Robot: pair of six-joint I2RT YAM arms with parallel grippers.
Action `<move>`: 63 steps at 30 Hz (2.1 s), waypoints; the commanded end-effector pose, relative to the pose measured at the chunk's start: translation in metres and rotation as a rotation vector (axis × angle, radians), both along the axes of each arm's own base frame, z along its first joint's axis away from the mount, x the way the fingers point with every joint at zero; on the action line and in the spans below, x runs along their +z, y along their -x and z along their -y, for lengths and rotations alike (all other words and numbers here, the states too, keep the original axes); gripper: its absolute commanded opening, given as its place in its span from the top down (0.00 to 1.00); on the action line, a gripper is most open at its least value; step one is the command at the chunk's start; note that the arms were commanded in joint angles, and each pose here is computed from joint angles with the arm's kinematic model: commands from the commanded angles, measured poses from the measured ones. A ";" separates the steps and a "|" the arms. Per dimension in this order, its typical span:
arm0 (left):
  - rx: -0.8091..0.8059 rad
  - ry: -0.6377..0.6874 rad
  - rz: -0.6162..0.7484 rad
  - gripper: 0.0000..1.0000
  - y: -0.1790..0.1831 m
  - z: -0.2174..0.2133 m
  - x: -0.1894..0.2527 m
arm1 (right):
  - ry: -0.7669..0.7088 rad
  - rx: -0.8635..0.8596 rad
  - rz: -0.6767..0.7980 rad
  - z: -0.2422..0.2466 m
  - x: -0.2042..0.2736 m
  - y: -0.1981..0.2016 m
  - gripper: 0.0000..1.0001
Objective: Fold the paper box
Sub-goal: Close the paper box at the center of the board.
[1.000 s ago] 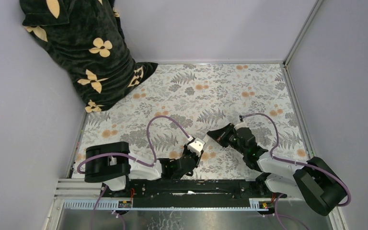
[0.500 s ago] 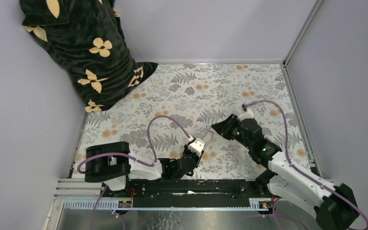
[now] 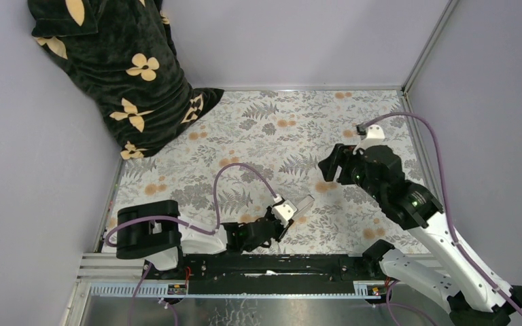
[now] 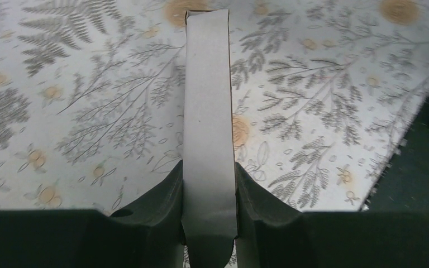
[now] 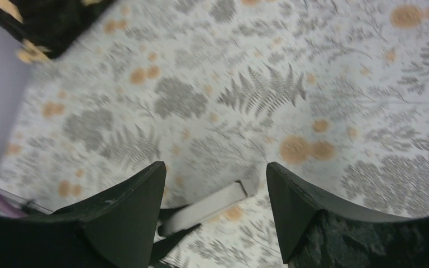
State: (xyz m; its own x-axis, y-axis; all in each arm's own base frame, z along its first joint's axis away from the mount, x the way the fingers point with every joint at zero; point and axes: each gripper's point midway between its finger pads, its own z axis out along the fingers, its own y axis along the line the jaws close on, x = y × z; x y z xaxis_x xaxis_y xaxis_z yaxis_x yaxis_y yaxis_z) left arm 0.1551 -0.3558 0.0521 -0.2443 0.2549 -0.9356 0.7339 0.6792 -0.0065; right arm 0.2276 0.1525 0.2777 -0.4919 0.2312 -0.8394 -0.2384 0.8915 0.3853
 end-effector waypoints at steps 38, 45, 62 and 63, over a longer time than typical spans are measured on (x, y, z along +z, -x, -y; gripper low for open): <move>-1.229 0.424 -0.435 0.86 0.193 -0.013 0.208 | -0.094 1.060 -0.253 -0.029 0.038 0.210 0.39; -1.192 0.417 -0.446 0.86 0.169 -0.003 0.198 | -0.071 1.028 -0.320 -0.030 0.012 0.204 0.41; -1.176 0.438 -0.486 0.86 0.132 0.003 0.187 | -0.111 1.052 -0.316 -0.052 -0.020 0.185 0.39; -1.176 0.441 -0.488 0.86 0.132 0.003 0.187 | -0.109 1.060 -0.323 -0.053 -0.021 0.186 0.39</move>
